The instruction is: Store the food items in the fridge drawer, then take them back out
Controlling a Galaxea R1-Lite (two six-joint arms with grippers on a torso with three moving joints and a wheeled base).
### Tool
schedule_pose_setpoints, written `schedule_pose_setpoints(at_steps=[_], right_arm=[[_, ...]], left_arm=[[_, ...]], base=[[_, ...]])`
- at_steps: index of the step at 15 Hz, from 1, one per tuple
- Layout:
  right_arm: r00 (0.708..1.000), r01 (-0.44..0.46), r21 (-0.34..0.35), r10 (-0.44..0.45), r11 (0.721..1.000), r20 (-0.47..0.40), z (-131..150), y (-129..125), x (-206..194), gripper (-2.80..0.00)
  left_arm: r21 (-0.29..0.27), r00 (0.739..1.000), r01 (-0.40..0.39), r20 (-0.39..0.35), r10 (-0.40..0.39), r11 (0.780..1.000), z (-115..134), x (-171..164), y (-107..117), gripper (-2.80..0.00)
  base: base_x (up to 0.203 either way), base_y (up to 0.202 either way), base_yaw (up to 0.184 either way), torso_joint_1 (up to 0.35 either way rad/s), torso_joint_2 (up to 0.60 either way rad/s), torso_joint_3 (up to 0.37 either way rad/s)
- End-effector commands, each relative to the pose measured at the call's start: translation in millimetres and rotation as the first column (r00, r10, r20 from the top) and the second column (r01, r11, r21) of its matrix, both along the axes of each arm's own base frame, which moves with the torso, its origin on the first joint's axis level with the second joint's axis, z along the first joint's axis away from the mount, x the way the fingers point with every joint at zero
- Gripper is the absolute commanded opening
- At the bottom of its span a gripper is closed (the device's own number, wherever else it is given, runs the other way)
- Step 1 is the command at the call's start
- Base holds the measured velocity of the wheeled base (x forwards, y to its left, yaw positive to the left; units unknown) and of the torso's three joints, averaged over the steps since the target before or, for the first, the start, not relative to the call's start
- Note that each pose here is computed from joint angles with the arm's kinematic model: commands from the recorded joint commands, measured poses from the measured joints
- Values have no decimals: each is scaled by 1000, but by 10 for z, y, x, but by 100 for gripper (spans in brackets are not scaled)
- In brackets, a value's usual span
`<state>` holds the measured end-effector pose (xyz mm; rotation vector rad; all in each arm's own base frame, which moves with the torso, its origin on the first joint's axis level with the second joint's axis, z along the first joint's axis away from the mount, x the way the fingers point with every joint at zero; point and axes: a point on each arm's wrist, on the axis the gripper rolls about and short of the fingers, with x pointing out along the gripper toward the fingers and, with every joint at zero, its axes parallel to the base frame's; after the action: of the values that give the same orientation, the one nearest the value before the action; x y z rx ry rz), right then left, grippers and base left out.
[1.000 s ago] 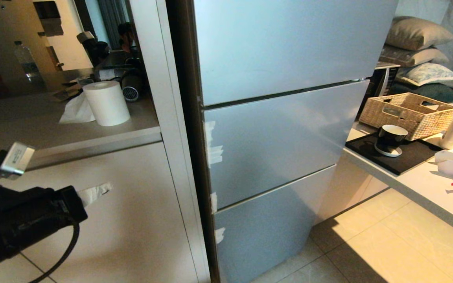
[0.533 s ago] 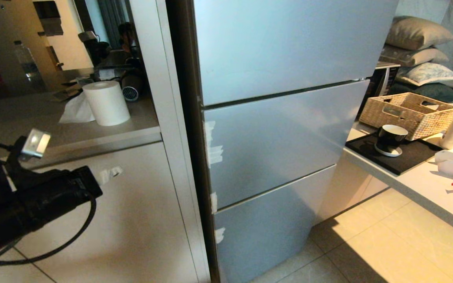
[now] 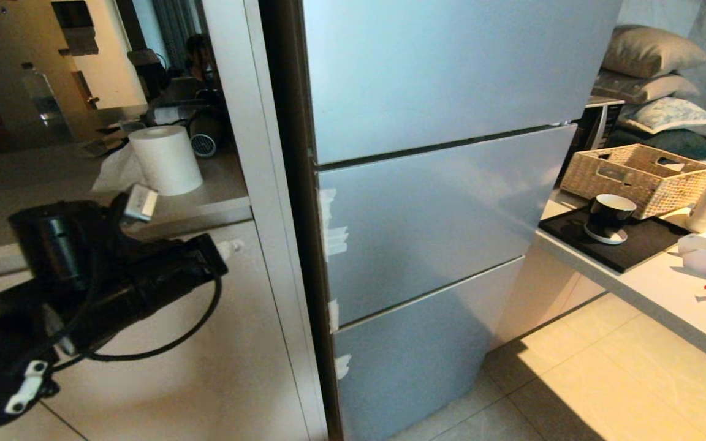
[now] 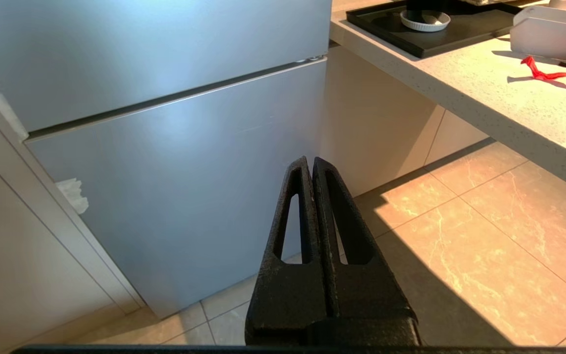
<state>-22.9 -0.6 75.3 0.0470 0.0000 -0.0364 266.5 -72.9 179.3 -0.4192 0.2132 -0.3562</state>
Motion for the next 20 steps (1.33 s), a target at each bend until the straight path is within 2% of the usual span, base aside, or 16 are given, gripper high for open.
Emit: schedule_pose_setpoints(at_steps=[1, 3, 7, 11, 14, 20], right_arm=[[1000, 0, 1, 0, 1000, -1, 0, 0, 1, -280], [1000, 0, 1, 0, 1000, -1, 0, 0, 1, -280], [1000, 0, 1, 0, 1000, -1, 0, 0, 1, -280], [1000, 0, 1, 0, 1000, -1, 0, 0, 1, -280], [1000, 0, 1, 0, 1000, -1, 0, 0, 1, -280], [1000, 0, 1, 0, 1000, -1, 0, 0, 1, -280]], left_arm=[[-6, 1000, -17, -9, 17, 1000, -57, 195, -335, -280], [-21, 999, -46, -4, 46, 999, -70, 325, -516, -280], [-45, 995, -96, 27, 97, 994, -108, 551, -723, -280], [-82, 991, -105, 74, 111, 991, -181, 728, -814, -280], [-109, 987, -100, 118, 113, 989, -144, 802, -848, -280], [-119, 985, -87, 135, 103, 989, -118, 850, -885, -280]], base=[[0, 0, 0, 0, 0, 0], [0, 0, 0, 0, 0, 0], [0, 0, 0, 0, 0, 0], [0, 0, 0, 0, 0, 0], [0, 0, 0, 0, 0, 0], [0, 0, 0, 0, 0, 0]])
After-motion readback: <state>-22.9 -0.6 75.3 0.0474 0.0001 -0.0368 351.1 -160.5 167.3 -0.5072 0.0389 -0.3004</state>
